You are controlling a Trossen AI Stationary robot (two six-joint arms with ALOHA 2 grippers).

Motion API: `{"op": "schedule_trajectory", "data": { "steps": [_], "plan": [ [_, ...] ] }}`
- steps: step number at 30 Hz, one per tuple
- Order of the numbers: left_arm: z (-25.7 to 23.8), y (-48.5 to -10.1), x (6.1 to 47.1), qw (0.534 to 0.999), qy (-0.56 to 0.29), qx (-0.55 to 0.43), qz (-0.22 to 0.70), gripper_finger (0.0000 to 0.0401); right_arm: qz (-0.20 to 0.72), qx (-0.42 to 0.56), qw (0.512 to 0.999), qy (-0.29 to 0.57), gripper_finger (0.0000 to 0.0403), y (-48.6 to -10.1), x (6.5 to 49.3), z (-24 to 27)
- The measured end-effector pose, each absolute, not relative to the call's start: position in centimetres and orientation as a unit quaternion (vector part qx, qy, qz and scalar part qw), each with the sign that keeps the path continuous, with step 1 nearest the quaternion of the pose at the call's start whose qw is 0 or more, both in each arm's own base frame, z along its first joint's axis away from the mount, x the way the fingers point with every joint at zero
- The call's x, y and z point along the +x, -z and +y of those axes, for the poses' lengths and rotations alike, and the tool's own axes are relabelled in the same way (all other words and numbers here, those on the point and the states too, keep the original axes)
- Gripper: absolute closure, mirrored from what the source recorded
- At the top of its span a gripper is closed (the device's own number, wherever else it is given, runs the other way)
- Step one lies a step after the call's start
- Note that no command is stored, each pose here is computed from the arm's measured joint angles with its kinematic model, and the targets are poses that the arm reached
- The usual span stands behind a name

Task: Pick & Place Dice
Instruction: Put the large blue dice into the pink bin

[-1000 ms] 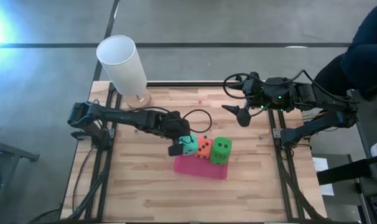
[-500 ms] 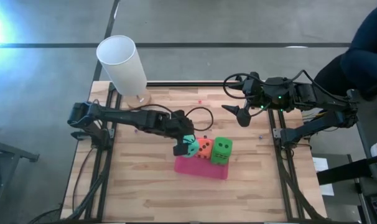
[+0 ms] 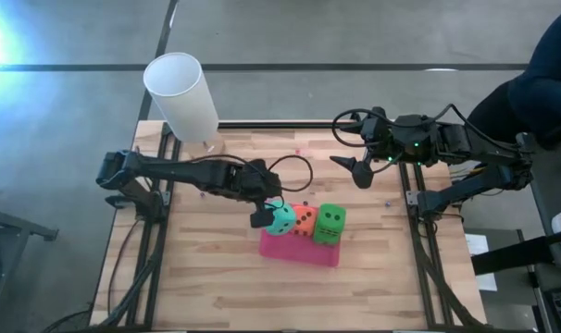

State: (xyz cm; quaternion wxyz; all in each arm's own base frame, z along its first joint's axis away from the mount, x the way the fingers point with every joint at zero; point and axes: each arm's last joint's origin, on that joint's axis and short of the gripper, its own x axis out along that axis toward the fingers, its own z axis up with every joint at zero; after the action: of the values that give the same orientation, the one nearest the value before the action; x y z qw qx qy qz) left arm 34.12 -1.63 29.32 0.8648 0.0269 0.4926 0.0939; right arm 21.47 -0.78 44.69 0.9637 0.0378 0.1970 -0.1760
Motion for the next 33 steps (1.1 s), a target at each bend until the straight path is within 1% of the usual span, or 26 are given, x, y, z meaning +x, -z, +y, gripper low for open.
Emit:
{"op": "schedule_trajectory", "data": {
  "steps": [4, 8, 14, 18, 27, 33],
  "plan": [
    [-1.5, -27.4, 33.8, 0.850, -0.104, 0.023, 0.515, 0.0013, 0.197, 0.038, 0.964, 0.176, 0.0003, -44.7, 21.5, -0.8],
    [-1.6, -26.3, 33.5, 0.843, -0.102, -0.006, 0.527, 0.0013, 0.197, 0.038, 0.964, 0.176, 0.0003, -44.7, 21.5, -0.8],
    [-1.8, -27.1, 33.3, 0.843, -0.084, -0.039, 0.529, 0.0013, 0.197, 0.038, 0.964, 0.176, 0.0003, -44.7, 21.5, -0.8],
    [-2.0, -26.9, 33.3, 0.840, -0.057, -0.058, 0.536, 0.0013, 0.197, 0.038, 0.964, 0.176, 0.0003, -44.7, 21.5, -0.8],
    [-2.1, -26.8, 33.5, 0.844, -0.034, -0.072, 0.531, 0.0013, 0.197, 0.037, 0.964, 0.176, 0.0003, -44.7, 21.5, -0.8],
    [-2.4, -25.5, 33.6, 0.845, -0.006, -0.101, 0.525, 0.0015, 0.197, 0.037, 0.964, 0.176, 0.0003, -44.7, 21.5, -0.8]
  ]
}}
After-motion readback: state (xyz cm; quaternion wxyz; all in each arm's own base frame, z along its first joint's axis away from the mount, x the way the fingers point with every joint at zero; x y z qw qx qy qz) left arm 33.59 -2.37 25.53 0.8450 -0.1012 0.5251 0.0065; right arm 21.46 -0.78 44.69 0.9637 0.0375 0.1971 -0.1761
